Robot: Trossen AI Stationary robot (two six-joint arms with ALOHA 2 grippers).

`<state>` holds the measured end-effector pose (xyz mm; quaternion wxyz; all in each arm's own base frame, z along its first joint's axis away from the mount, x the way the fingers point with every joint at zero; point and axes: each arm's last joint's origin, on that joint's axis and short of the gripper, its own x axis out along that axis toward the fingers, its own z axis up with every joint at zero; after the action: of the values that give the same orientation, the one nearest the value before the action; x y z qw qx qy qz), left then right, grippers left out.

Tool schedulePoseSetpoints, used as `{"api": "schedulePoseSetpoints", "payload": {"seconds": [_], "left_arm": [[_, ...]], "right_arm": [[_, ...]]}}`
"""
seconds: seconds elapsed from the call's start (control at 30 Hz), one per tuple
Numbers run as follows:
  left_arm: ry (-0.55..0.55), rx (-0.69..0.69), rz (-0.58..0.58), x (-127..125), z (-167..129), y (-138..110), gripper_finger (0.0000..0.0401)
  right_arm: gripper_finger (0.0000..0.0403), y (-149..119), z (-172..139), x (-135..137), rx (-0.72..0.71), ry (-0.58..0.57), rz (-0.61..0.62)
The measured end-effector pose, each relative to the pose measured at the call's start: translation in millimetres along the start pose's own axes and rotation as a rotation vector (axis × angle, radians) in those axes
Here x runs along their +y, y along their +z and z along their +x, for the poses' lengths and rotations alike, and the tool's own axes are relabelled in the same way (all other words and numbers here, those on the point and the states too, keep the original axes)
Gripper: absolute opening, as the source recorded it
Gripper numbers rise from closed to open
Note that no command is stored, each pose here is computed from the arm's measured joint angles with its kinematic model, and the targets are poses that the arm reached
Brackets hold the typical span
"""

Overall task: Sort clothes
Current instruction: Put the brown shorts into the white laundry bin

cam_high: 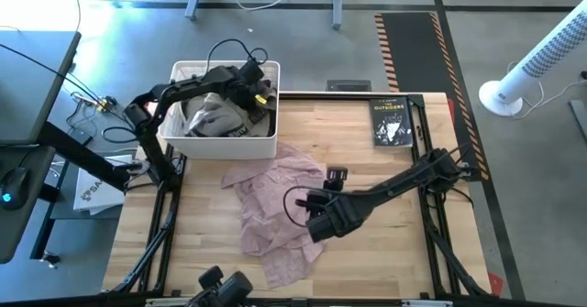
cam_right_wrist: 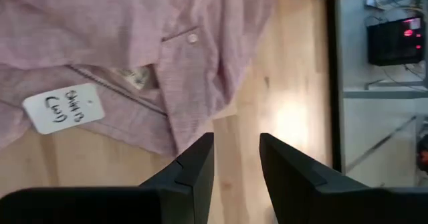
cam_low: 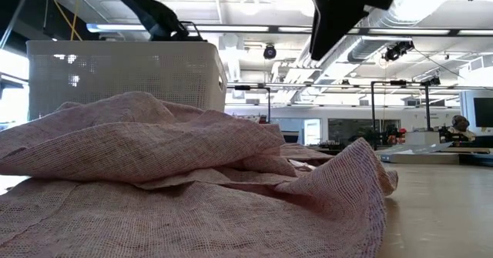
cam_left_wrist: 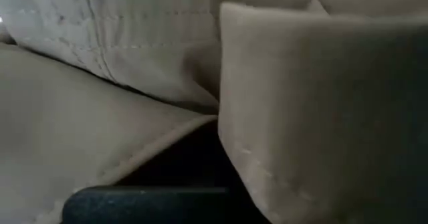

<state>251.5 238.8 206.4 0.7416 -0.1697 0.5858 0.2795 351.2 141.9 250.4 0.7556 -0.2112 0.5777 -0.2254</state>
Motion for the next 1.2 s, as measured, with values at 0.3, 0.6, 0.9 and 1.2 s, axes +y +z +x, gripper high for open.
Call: {"api": "schedulePoseSetpoints", "payload": {"seconds": [0.3,0.6,0.9,1.2], "left_arm": [[0.075,-0.193,0.062,-14,-112,7,0.0000],[0.136,-0.486,0.057,-20,-199,-50,0.0000],[0.129,-0.397,-0.218,27,-79,-83,0.0000],[0.167,-0.007,-0.205,32,11,-92,0.0000]], "right_arm": [[0.0117,5,-22,-11,-0.057,-0.057,0.027],[0.0117,3,-31,-7,-0.082,-0.053,0.016],[0.0117,3,-31,-7,-0.088,-0.062,0.015],[0.0117,4,-30,-8,-0.089,-0.074,-0.006]]}}
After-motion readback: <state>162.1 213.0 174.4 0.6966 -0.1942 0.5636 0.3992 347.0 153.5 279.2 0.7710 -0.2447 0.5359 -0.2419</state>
